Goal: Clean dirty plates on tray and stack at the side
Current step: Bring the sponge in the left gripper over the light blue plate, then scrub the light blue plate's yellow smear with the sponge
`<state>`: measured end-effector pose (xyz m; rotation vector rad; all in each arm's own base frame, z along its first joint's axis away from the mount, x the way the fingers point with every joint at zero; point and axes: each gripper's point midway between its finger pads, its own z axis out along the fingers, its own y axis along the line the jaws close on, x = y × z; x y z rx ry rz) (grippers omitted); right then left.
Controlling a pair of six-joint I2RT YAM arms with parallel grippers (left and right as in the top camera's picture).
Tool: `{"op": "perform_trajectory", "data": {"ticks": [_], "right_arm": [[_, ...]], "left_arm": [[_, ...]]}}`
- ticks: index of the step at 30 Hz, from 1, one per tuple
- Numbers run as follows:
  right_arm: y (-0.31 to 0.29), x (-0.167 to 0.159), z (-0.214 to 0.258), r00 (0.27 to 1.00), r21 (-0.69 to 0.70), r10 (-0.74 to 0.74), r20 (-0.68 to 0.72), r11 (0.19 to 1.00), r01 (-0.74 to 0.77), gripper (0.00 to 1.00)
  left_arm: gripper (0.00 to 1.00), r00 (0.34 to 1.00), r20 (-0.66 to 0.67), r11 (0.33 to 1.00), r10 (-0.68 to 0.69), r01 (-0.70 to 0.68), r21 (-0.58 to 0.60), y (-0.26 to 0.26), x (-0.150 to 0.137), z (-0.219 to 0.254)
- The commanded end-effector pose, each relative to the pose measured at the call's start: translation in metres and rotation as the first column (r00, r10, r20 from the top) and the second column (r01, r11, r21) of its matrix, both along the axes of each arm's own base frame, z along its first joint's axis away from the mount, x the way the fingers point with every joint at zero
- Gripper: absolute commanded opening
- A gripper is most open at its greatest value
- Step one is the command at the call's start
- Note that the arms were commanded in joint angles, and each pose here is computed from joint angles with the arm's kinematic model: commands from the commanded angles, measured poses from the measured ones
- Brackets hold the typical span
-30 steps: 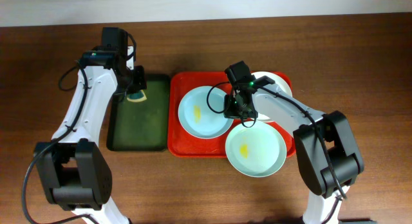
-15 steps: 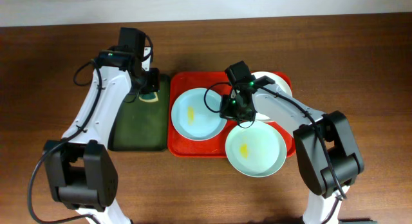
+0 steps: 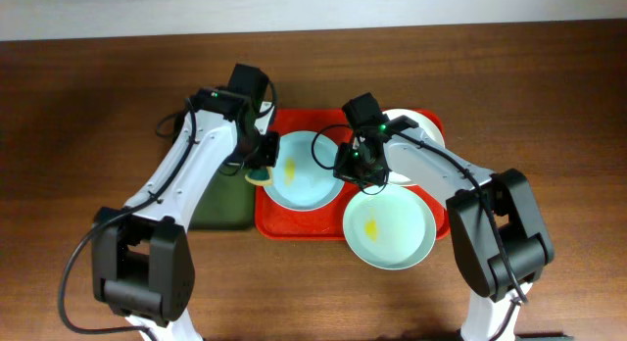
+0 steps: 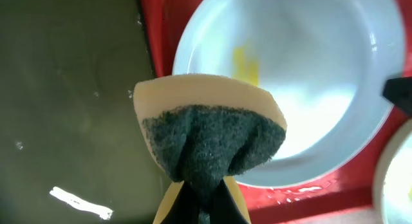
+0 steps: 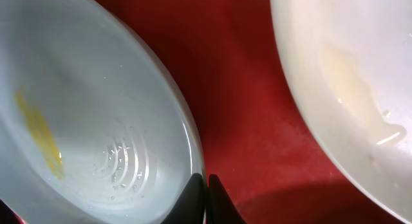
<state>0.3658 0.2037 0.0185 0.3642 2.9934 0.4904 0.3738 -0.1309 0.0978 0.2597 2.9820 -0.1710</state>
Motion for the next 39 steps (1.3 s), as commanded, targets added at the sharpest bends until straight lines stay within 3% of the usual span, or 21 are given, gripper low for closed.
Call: {"op": "perform_trajectory", "data": {"ticks": [1, 8, 18, 33, 35, 39], "right_arm": [[0.001, -0.005, -0.007, 1.000, -0.006, -0.002, -0.022, 1.000, 0.001, 0.04], [0.001, -0.005, -0.007, 1.000, -0.006, -0.002, -0.022, 1.000, 0.001, 0.04], [0.000, -0.005, -0.007, 1.000, -0.007, 0.002, -0.022, 1.000, -0.002, 0.04], [0.000, -0.006, -0.007, 1.000, -0.008, 0.002, -0.024, 1.000, -0.002, 0.04], [0.000, -0.006, -0.007, 1.000, -0.008, 0.002, -0.024, 1.000, -0.002, 0.04], [0.000, -0.006, -0.007, 1.000, -0.009, 0.001, -0.024, 1.000, -0.002, 0.04]], "left_arm": [[0.00, 0.999, 0.024, 0.994, 0.023, -0.020, -0.105, -0.018, 0.011, 0.019], [0.00, 0.999, 0.034, 0.988, 0.034, -0.029, -0.151, -0.044, 0.023, 0.004], [0.00, 0.998, 0.026, 0.996, 0.064, -0.062, -0.068, -0.039, 0.040, -0.041], [0.00, 0.996, -0.085, 1.000, 0.026, -0.025, 0.013, -0.048, 0.024, -0.101], [0.00, 0.993, -0.119, 1.000, 0.014, -0.017, -0.018, -0.055, 0.017, -0.104], [0.00, 0.978, -0.185, 0.952, -0.099, 0.039, -0.303, -0.094, 0.006, -0.086]]}}
